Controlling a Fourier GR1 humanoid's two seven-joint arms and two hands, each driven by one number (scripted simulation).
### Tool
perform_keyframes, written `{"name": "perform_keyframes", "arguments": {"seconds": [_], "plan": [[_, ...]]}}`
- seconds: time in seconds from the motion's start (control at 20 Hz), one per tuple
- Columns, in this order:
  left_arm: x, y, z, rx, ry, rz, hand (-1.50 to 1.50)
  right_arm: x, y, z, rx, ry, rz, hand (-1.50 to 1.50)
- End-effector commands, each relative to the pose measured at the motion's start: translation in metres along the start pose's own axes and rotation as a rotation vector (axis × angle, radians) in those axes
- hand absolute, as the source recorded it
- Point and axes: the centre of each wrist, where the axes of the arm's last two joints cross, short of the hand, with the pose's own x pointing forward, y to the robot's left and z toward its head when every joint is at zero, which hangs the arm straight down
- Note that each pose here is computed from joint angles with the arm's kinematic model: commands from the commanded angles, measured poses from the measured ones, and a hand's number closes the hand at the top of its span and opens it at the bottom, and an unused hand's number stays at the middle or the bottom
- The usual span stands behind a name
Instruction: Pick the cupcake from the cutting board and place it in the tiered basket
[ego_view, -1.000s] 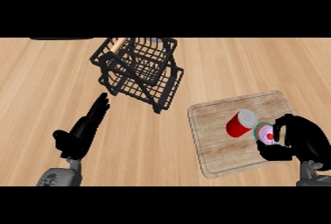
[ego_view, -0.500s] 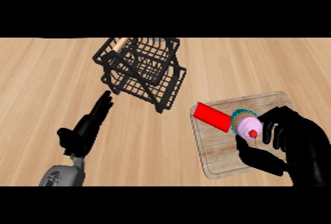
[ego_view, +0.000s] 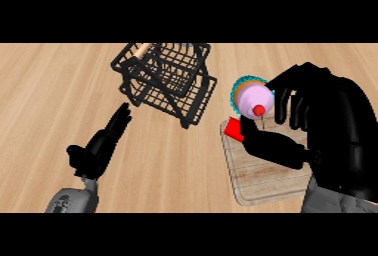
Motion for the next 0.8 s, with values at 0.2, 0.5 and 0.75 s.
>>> {"name": "perform_keyframes", "arguments": {"seconds": [0.2,0.5,0.75], "plan": [[-0.004,-0.020,0.006,-0.032,-0.010,0.007,0.00,0.083,0.010,-0.055,0.020,0.124,0.003,1.50],[0.003,-0.001,-0.005,-0.012,-0.024,-0.018,0.00,0.124,0.018,-0.104,0.069,0.128,-0.049,1.50],[-0.002,-0.015,-0.004,-0.029,-0.017,-0.015,0.00,0.120,0.050,-0.141,0.140,0.130,-0.013,1.50]]}}
